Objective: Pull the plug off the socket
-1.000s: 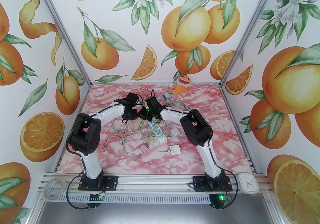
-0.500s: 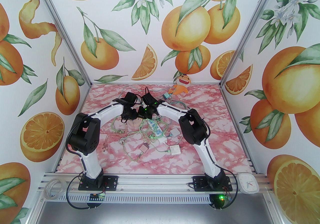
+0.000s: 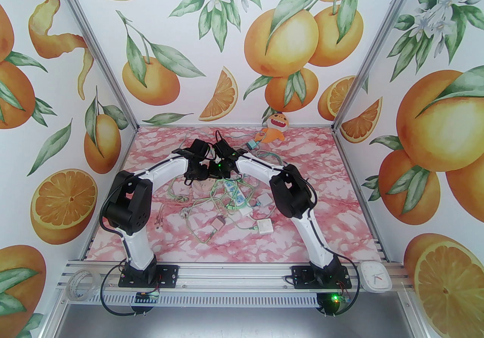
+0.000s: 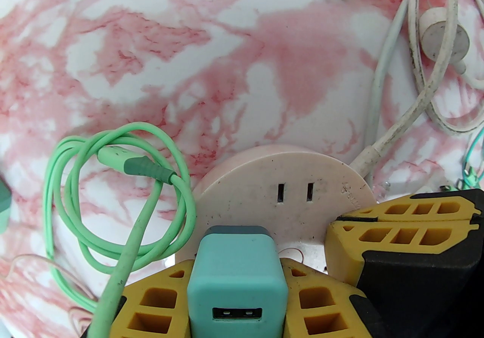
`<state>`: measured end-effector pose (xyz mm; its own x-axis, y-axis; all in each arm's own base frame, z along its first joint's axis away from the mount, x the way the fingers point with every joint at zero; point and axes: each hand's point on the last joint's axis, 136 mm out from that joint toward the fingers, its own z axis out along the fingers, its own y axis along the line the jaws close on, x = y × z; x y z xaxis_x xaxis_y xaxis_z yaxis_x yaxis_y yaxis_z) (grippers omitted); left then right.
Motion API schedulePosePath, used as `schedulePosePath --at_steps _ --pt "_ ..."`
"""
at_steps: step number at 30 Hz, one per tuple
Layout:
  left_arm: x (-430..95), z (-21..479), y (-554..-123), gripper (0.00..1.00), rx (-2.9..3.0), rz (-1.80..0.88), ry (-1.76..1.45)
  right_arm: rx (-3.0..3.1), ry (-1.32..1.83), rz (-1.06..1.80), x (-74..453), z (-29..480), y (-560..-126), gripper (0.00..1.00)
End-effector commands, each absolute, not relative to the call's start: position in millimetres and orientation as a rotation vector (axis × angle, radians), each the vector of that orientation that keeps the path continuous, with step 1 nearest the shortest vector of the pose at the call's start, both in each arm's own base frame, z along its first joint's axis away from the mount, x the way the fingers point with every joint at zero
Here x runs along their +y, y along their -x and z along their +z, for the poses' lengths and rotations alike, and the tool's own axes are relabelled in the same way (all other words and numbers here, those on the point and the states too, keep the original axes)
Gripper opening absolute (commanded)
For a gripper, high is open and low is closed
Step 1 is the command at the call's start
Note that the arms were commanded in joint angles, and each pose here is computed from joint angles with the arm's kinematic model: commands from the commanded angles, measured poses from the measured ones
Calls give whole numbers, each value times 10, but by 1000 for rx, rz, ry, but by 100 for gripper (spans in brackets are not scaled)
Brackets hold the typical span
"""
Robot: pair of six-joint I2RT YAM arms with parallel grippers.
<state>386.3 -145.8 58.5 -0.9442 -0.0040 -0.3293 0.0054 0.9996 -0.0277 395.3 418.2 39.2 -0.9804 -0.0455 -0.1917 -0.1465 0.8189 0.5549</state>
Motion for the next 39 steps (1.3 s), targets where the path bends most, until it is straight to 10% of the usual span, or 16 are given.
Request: schedulePosePath --at_steps 1,19,39 --pt "-1622 711 -3935 7 2771 -240 54 3227 66 340 3526 -788 -3209 0" --pt "-1671 655 -3827 5 2750 167 -202 3231 77 355 3547 -799 -3195 0" --pt "-1502 644 -3885 5 2847 -238 73 3227 86 354 3578 -791 -3203 0"
